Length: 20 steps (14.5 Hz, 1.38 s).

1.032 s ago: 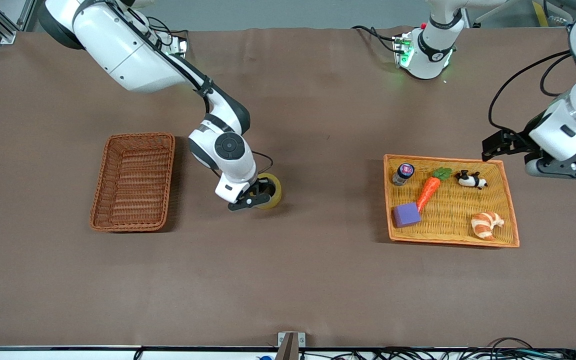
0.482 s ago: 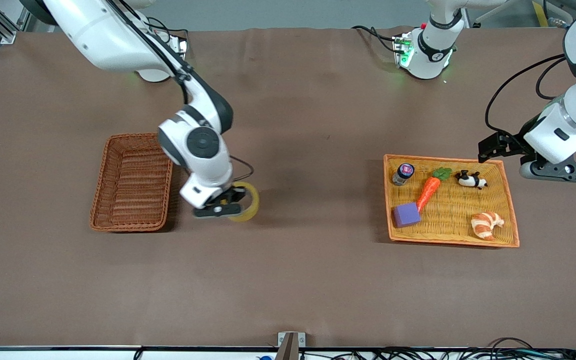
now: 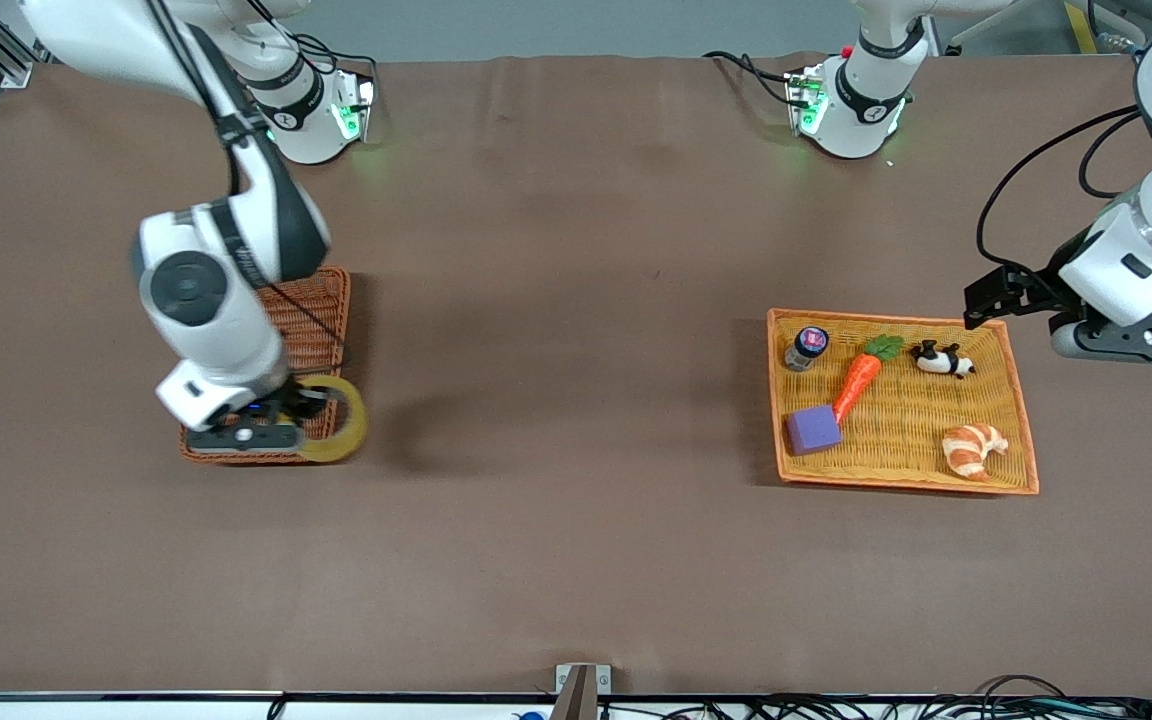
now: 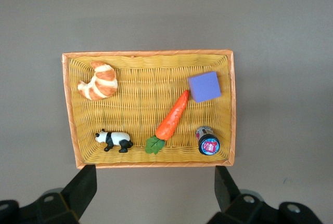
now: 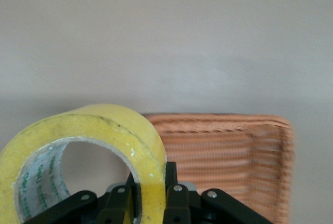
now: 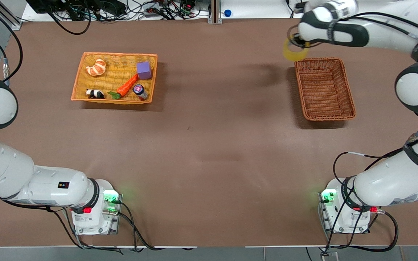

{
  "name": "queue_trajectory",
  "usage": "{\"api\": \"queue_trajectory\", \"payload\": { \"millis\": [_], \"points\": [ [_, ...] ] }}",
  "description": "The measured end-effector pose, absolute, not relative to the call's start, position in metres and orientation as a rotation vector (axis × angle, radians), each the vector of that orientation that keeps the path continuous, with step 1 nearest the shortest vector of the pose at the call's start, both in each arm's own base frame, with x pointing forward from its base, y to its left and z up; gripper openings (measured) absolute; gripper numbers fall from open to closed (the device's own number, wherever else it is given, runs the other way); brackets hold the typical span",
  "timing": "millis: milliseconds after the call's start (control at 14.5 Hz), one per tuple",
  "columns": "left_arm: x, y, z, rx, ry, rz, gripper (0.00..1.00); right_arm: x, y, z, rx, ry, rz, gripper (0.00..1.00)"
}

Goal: Move tape to another basket
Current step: 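Carry the tape roll with the right gripper over the brown basket, then lower the tape roll into the basket and open the right gripper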

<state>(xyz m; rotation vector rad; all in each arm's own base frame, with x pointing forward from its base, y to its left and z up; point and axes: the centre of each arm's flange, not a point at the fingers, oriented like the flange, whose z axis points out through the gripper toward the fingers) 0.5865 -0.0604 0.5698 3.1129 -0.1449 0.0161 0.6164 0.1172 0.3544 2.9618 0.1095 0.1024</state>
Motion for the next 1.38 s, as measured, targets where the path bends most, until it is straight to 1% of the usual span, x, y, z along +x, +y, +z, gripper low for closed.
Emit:
{"api": "queue_trajectory", "payload": {
  "millis": [138,275,482,757,963,1239,1307,1376],
  "points": [
    [0.583,-0.052,0.576,3.114,-0.123,0.034,1.00,0.604,0.069,0.343,2.966,0.157,0.078,0.22],
    [0.578,-0.044,0.581,3.114,-0.103,0.058,1.00,0.583,0.036,0.321,2.973,0.195,0.083,0.22],
    [0.573,-0.044,0.583,3.114,-0.104,0.067,1.00,0.548,0.019,0.282,2.987,0.219,0.098,0.22],
    [0.574,-0.048,0.578,3.113,-0.115,0.070,1.00,0.518,0.000,0.248,2.997,0.239,0.127,0.22],
    [0.574,-0.050,0.576,3.113,-0.119,0.067,1.00,0.505,-0.003,0.237,3.003,0.242,0.134,0.22],
    [0.574,-0.054,0.575,3.112,-0.131,0.066,1.00,0.502,-0.002,0.228,3.006,0.250,0.156,0.22],
    [0.574,-0.055,0.575,3.112,-0.132,0.066,1.00,0.502,-0.002,0.224,3.006,0.252,0.158,0.26],
    [0.574,-0.055,0.575,3.112,-0.133,0.067,1.00,0.502,-0.002,0.223,3.006,0.252,0.160,0.37]
  ]
}}
